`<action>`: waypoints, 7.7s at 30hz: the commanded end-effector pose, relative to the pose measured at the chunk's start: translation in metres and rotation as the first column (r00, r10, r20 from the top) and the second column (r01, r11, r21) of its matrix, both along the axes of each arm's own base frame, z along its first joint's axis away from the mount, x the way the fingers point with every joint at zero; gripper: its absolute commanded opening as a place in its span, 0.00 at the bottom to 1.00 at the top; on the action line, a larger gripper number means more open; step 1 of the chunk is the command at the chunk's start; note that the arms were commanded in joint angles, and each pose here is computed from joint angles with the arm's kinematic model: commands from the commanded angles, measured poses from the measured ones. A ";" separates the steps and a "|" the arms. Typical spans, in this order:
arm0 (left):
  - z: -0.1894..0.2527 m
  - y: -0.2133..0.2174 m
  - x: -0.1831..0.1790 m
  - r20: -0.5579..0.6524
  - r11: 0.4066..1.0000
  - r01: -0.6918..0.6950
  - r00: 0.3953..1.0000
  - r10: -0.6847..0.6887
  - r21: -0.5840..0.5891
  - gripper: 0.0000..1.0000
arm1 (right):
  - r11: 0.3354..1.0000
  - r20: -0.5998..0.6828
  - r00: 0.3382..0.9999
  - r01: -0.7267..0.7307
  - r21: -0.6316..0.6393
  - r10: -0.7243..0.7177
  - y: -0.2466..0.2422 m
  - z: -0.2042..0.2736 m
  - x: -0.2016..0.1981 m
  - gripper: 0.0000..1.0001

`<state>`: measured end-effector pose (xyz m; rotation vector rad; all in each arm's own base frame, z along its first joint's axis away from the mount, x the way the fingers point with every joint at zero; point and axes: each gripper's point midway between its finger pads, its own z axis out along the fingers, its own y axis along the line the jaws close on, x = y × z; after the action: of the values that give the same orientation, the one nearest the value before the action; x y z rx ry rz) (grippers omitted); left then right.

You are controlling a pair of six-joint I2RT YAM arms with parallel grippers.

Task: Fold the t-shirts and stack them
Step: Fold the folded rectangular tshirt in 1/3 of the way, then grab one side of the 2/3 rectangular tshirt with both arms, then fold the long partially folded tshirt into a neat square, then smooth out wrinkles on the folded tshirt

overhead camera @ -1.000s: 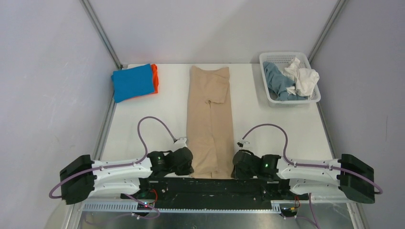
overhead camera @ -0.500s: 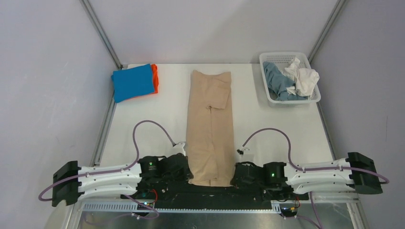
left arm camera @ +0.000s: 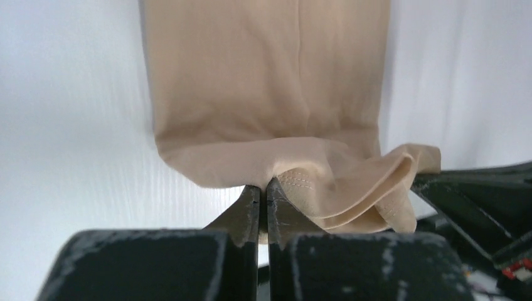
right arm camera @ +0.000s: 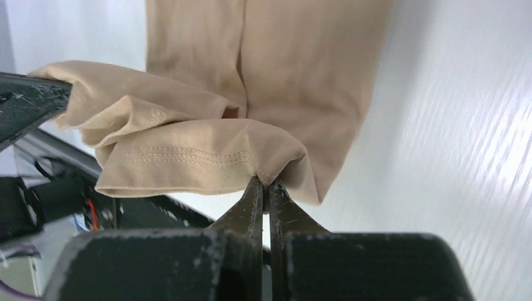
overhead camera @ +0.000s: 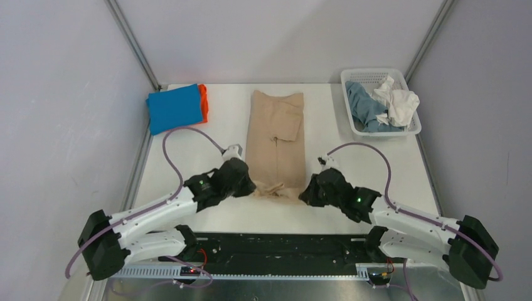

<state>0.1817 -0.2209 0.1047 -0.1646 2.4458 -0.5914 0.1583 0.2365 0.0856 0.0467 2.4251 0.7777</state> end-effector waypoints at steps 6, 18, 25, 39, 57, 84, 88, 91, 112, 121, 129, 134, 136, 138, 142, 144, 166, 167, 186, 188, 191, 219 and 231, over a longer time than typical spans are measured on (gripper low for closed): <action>0.028 -0.003 0.096 0.092 0.989 -0.060 0.995 0.048 0.134 0.01 | 0.998 0.206 0.979 -0.016 0.067 0.002 0.018 0.064 0.103 0.00; 0.011 0.013 0.183 0.040 0.977 -0.100 0.995 0.094 0.189 0.04 | 0.996 0.223 0.974 0.017 0.084 -0.035 0.020 0.058 0.193 0.00; -0.008 0.008 0.211 -0.007 0.982 -0.065 0.998 0.067 0.178 0.11 | 0.996 0.197 0.978 0.048 0.079 -0.063 0.017 0.040 0.223 0.00; 0.043 0.026 0.234 0.106 0.984 -0.123 0.988 0.109 0.130 0.99 | 0.987 0.138 0.978 0.159 -0.029 -0.153 -0.003 0.036 0.242 0.95; -0.018 0.104 0.079 0.006 0.945 -0.316 0.948 0.317 0.087 1.00 | 0.943 0.186 0.952 -0.276 0.188 0.241 0.137 0.059 0.169 0.99; -0.024 0.078 0.086 -0.046 0.976 -0.217 0.975 0.218 0.033 0.98 | 0.993 0.304 0.952 -0.077 0.089 0.047 0.122 0.112 0.332 1.00; -0.033 0.055 0.090 -0.100 0.988 -0.151 0.984 0.148 -0.028 0.82 | 0.994 0.263 0.959 0.108 -0.004 -0.103 0.053 0.099 0.285 0.99; -0.044 0.047 0.091 -0.135 0.991 -0.126 0.984 0.121 -0.033 0.67 | 0.980 0.156 0.970 0.195 -0.034 -0.187 0.006 0.063 0.233 0.99; -0.103 0.045 0.087 -0.240 0.989 -0.120 0.961 0.138 0.085 0.00 | 0.974 -0.027 0.987 0.148 -0.173 -0.155 -0.008 -0.048 0.123 0.67; -0.087 0.038 0.077 -0.133 0.996 -0.092 0.987 0.091 -0.007 0.00 | 0.980 -0.030 0.996 0.079 -0.182 -0.086 0.002 -0.069 0.104 0.15; -0.098 0.046 0.005 -0.140 0.997 -0.067 0.988 0.063 -0.026 0.00 | 0.977 -0.120 0.992 -0.073 -0.198 0.050 0.001 -0.066 0.028 0.00; -0.083 0.033 -0.055 -0.118 0.982 -0.030 0.993 0.008 -0.187 0.00 | 0.961 -0.207 0.969 -0.176 -0.212 0.132 -0.014 -0.057 -0.050 0.00; -0.063 0.024 -0.068 -0.066 0.967 0.021 0.997 -0.039 -0.256 0.00 | 0.966 -0.191 0.964 -0.212 -0.146 0.183 -0.010 -0.036 -0.069 0.00; -0.038 0.021 -0.074 0.005 0.955 0.070 0.997 -0.072 -0.287 0.00 | 0.965 -0.161 0.960 -0.245 -0.090 0.229 -0.007 -0.019 -0.079 0.00; 0.010 0.017 -0.066 0.128 0.946 0.131 0.987 -0.097 -0.295 0.00 | 0.957 -0.046 0.957 -0.285 0.047 0.287 0.002 0.026 -0.074 0.00; 0.033 0.014 -0.056 0.185 0.953 0.146 0.978 -0.098 -0.265 0.00 | 0.952 0.006 0.956 -0.291 0.092 0.292 0.003 0.046 -0.066 0.00; 0.138 0.016 0.147 0.385 0.996 -0.083 0.921 0.065 0.029 0.00 | 0.966 0.135 0.991 -0.050 0.255 0.015 -0.039 0.124 0.125 0.00; 0.144 0.017 0.155 0.393 0.996 -0.081 0.917 0.066 0.022 0.00 | 0.966 0.133 0.991 -0.037 0.256 0.003 -0.043 0.124 0.131 0.00; 0.045 -0.001 0.294 0.191 0.994 -0.041 0.981 0.022 0.097 0.00 | 0.965 0.019 0.992 0.115 0.236 -0.123 -0.072 0.054 0.259 0.00; 0.034 -0.009 0.304 0.172 0.996 -0.006 0.985 -0.010 0.087 0.02 | 0.971 0.010 0.992 0.121 0.206 -0.125 -0.076 0.038 0.267 0.05; 0.031 -0.011 0.320 0.170 0.997 -0.005 0.985 -0.007 0.071 0.29 | 0.975 0.021 0.993 0.107 0.194 -0.113 -0.080 0.027 0.288 0.28; -0.024 -0.068 0.342 0.001 0.982 0.109 0.994 -0.111 -0.157 1.00 | 0.964 0.022 1.000 -0.001 0.264 -0.005 -0.013 0.002 0.310 0.88; -0.085 -0.025 0.282 -0.231 0.995 -0.024 0.973 0.000 -0.100 1.00 | 0.994 -0.163 0.986 -0.012 0.105 0.029 -0.014 -0.057 0.273 0.98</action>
<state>0.5238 -0.2713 0.0489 -0.2101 2.4519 -0.8795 0.4629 0.2227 0.0567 0.1669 2.3825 1.0722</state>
